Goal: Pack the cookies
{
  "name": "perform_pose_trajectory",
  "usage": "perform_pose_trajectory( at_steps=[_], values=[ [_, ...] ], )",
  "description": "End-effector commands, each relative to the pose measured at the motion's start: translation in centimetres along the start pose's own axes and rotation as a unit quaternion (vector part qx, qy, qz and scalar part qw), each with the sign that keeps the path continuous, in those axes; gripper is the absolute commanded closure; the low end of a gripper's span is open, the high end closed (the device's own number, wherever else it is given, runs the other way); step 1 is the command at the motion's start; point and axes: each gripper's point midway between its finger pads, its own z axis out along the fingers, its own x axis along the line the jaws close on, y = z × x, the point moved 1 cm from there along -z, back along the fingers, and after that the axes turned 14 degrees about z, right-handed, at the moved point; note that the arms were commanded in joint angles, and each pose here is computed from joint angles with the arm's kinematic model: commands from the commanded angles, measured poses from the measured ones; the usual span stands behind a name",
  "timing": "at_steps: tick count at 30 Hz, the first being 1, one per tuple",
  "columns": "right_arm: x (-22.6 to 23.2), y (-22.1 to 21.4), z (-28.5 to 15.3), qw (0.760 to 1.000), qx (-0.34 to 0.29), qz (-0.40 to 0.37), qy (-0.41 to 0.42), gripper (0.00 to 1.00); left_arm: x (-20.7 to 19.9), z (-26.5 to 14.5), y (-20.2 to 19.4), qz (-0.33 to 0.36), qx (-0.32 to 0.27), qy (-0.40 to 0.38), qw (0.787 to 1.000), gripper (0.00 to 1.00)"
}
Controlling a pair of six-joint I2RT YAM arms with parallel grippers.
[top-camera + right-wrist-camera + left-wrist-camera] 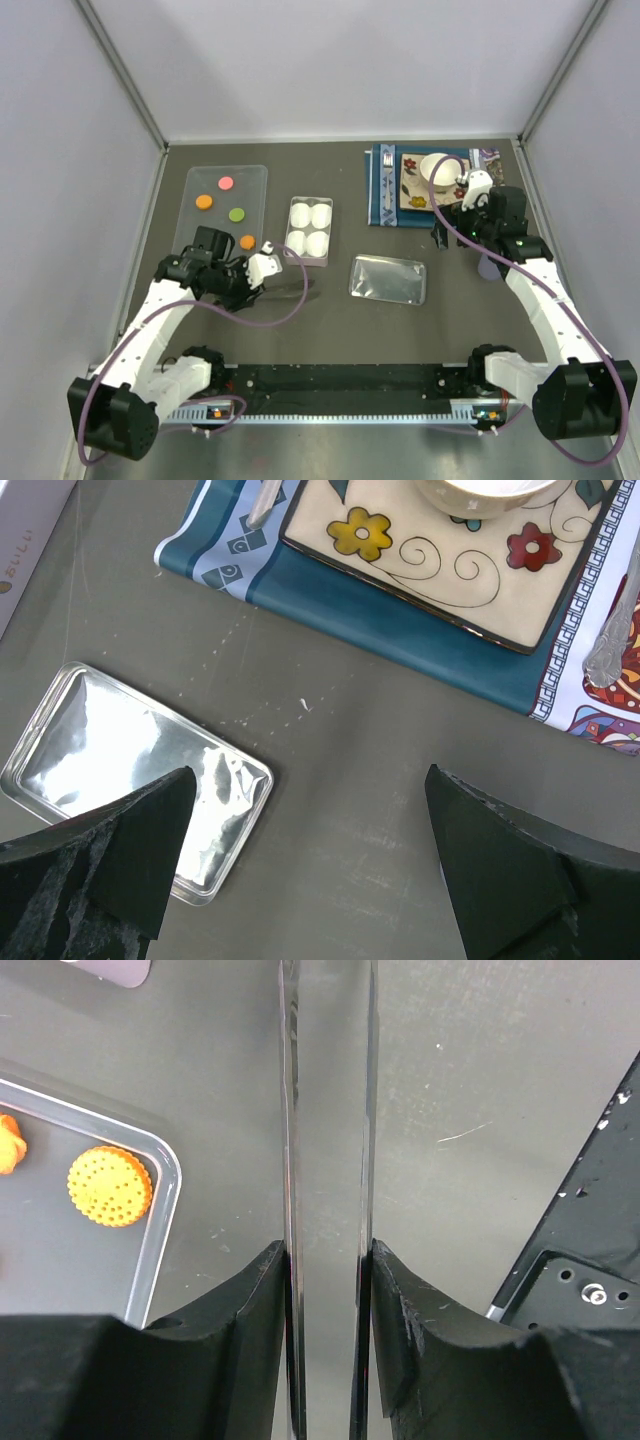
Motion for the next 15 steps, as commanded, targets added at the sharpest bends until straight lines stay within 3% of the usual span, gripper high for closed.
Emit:
perform_pose_trajectory(
  at_steps=[1,15],
  values=[
    [0.8,2.8,-0.7,0.999,-0.037,-0.018,0.007,0.01,0.0,-1.7,2.3,-0.003,-0.034,-0.002,0.999,0.58],
    [0.8,2.8,-0.6,0.999,-0.036,-0.018,0.008,0.01,0.4,-4.8,5.4,-0.007,-0.082,0.026,0.996,0.6]
  ],
)
